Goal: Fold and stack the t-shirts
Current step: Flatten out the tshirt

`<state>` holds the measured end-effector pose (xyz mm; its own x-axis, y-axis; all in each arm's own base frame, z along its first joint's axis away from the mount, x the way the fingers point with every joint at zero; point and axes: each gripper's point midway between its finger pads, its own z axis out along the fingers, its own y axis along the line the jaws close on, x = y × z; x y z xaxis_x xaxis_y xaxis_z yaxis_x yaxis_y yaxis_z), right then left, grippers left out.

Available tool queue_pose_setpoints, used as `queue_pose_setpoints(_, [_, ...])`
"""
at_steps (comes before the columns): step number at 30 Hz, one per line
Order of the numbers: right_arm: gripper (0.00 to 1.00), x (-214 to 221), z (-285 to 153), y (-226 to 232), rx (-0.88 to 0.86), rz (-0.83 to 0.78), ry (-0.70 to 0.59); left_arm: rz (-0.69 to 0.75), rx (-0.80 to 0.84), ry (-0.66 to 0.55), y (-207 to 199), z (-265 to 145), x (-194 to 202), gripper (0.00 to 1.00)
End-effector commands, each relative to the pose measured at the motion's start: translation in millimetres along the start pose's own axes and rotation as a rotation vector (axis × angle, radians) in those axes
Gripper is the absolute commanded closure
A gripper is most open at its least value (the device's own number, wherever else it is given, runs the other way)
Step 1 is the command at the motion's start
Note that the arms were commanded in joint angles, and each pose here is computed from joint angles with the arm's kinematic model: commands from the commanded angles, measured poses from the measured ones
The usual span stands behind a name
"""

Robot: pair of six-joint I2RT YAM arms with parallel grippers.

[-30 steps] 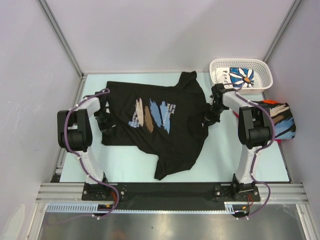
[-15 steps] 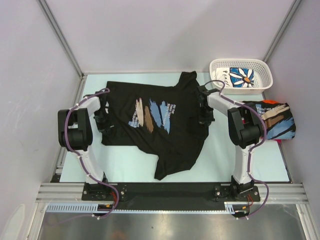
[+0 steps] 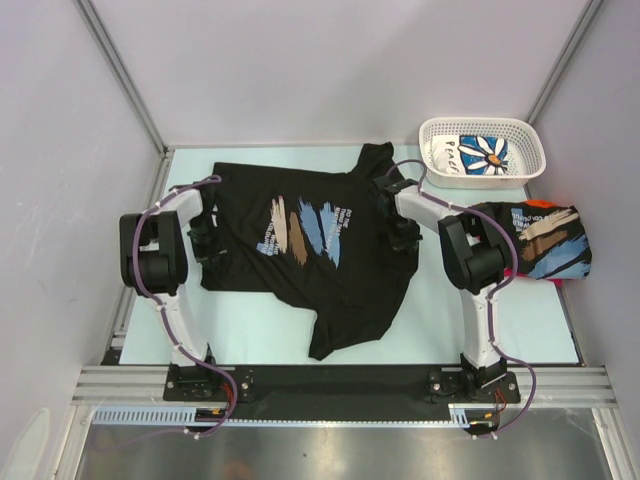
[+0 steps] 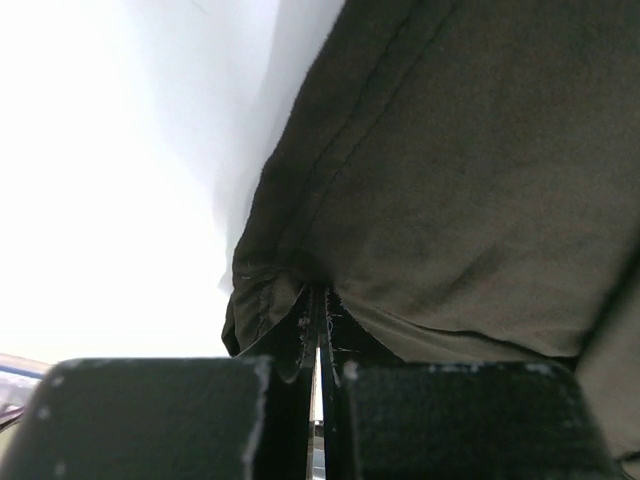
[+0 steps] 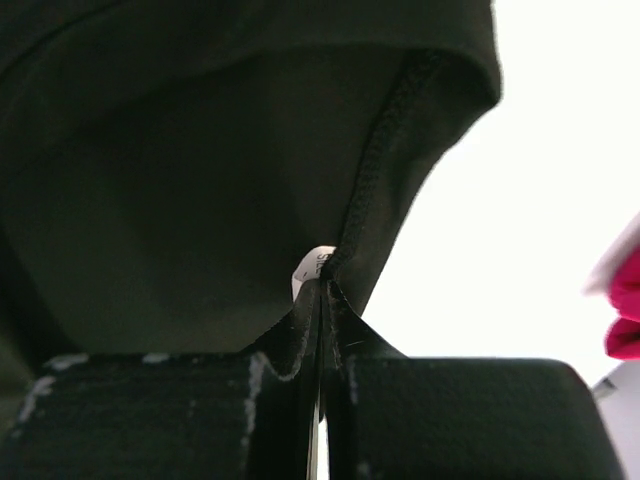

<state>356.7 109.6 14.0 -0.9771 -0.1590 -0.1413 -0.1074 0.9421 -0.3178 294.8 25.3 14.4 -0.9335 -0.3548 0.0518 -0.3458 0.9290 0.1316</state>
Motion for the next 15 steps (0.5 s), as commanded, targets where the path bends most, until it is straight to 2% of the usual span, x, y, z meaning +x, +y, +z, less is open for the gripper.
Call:
queue_pose_setpoints(1, [1.0, -2, 45, -24, 0.16, -0.007, 0.004, 0.03, -0.079, -0.033, 13, -7, -14, 1.0])
queue_pose_setpoints(9, [1.0, -5, 52, -43, 0.225, 0.011, -0.002, 0.03, -0.135, -0.002, 33, -7, -11, 1.0])
queue_pose_setpoints(15, [1.0, -10, 58, -53, 0.259, 0.014, 0.004, -0.004, -0.143, 0.058, 47, 6, 10, 1.0])
